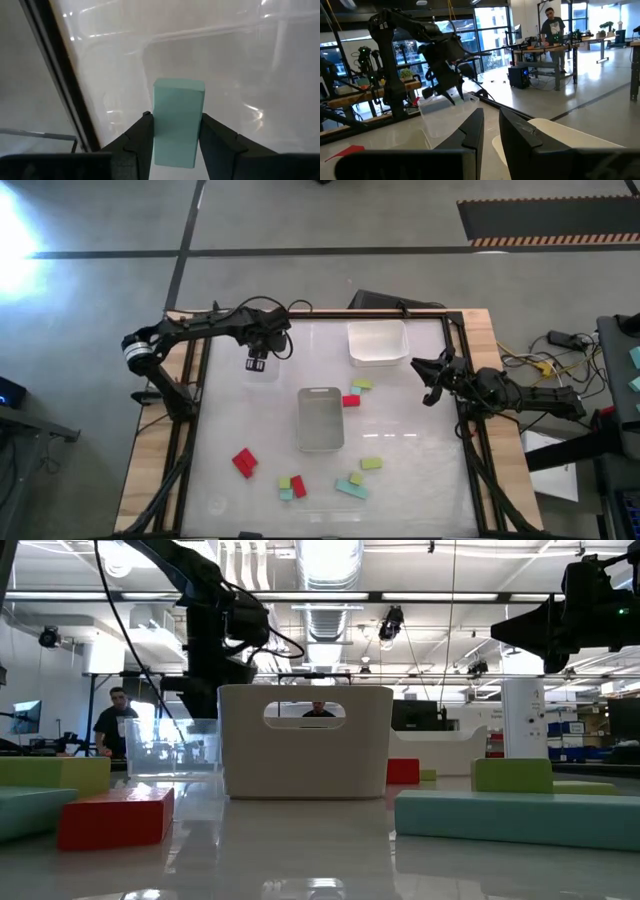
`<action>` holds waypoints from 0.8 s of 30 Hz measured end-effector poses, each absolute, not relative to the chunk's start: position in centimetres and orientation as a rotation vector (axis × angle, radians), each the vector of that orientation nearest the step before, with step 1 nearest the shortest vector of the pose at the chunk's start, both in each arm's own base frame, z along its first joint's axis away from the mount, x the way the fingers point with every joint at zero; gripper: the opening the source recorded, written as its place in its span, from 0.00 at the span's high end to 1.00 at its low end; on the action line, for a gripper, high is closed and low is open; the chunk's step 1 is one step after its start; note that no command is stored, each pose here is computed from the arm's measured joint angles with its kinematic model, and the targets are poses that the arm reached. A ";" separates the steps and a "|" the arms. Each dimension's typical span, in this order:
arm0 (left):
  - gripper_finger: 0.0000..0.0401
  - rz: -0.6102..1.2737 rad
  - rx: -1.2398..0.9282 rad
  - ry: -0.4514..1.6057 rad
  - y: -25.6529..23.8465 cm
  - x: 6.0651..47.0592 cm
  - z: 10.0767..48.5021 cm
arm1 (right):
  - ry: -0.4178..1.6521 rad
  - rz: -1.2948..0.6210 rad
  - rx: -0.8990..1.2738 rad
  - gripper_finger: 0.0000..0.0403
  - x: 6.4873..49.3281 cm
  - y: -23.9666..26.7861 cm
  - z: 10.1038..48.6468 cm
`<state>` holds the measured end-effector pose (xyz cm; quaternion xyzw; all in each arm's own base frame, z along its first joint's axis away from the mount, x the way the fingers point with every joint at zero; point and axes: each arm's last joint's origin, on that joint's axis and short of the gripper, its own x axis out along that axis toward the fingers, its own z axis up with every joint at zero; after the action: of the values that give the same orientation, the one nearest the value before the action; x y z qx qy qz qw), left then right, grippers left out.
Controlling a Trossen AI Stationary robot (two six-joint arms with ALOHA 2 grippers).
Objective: Sort & place blocks by color
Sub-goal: Put the blue block into the transparent bin
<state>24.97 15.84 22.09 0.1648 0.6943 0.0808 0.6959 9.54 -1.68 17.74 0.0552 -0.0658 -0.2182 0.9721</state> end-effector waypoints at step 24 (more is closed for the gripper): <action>0.58 0.296 0.399 1.530 16.0 24.5 19.3 | -0.133 -0.441 0.113 0.87 9.5 -1.7 17.7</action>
<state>24.50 16.00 19.28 0.1789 0.6853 0.1326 0.6934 9.54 -1.68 17.73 0.0561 -0.0659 -0.2182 0.9721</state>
